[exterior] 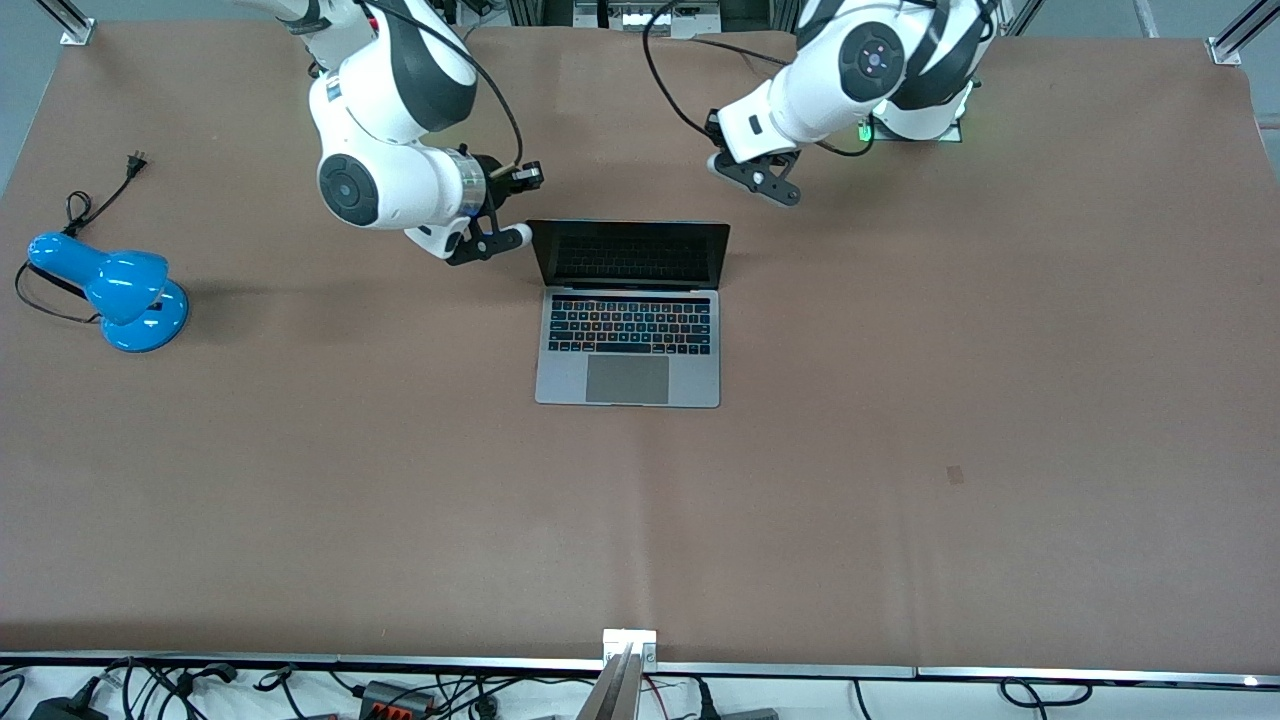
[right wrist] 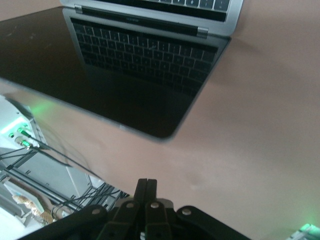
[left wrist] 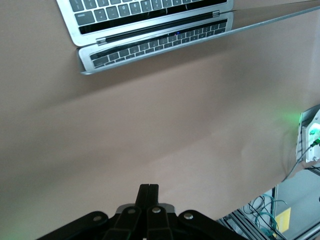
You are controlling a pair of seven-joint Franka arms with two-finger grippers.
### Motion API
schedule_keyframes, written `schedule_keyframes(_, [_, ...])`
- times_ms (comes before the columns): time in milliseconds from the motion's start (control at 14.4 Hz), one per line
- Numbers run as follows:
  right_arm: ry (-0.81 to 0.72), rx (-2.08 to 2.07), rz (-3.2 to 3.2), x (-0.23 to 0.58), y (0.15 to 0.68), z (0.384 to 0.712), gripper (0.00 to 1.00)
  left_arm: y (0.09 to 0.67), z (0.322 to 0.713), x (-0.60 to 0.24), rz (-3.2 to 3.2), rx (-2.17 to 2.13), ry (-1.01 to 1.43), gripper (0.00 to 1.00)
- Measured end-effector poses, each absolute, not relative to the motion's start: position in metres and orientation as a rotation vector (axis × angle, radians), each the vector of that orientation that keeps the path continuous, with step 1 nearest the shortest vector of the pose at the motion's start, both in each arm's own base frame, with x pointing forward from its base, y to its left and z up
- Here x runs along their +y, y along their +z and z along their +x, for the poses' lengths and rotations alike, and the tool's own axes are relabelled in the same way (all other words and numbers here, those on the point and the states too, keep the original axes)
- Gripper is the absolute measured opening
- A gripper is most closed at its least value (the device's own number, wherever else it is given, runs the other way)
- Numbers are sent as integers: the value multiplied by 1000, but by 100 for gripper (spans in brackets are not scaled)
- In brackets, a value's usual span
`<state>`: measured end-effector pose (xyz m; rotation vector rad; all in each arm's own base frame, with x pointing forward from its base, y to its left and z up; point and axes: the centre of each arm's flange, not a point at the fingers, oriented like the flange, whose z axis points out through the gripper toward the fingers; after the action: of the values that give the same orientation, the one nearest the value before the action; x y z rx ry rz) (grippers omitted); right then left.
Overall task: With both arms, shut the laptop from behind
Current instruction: 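Push the laptop screen down with the right gripper while the left gripper pushes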
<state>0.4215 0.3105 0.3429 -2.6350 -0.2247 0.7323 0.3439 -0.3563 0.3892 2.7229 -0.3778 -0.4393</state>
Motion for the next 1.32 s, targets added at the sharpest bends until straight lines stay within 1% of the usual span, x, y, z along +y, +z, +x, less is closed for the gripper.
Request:
schedule_keyframes(348, [720, -210, -2646, 312, 332, 425, 1, 367, 323, -382, 2736, -377, -375, 1])
schedule_keyframes(487, [695, -202, -2651, 314, 330, 429, 1, 356, 321, -388, 2729, -362, -323, 1])
schedule_keyframes(835, [646, -199, -2650, 321, 334, 447, 1, 334, 347, -389, 2669, -287, -190, 1])
schedule_keyframes(1183, [598, -196, -2645, 322, 347, 461, 1, 323, 378, -363, 2619, -430, -105, 1])
schedule_keyframes(1322, [579, -191, -2643, 323, 349, 471, 1, 320, 386, -357, 2610, -447, -97, 1])
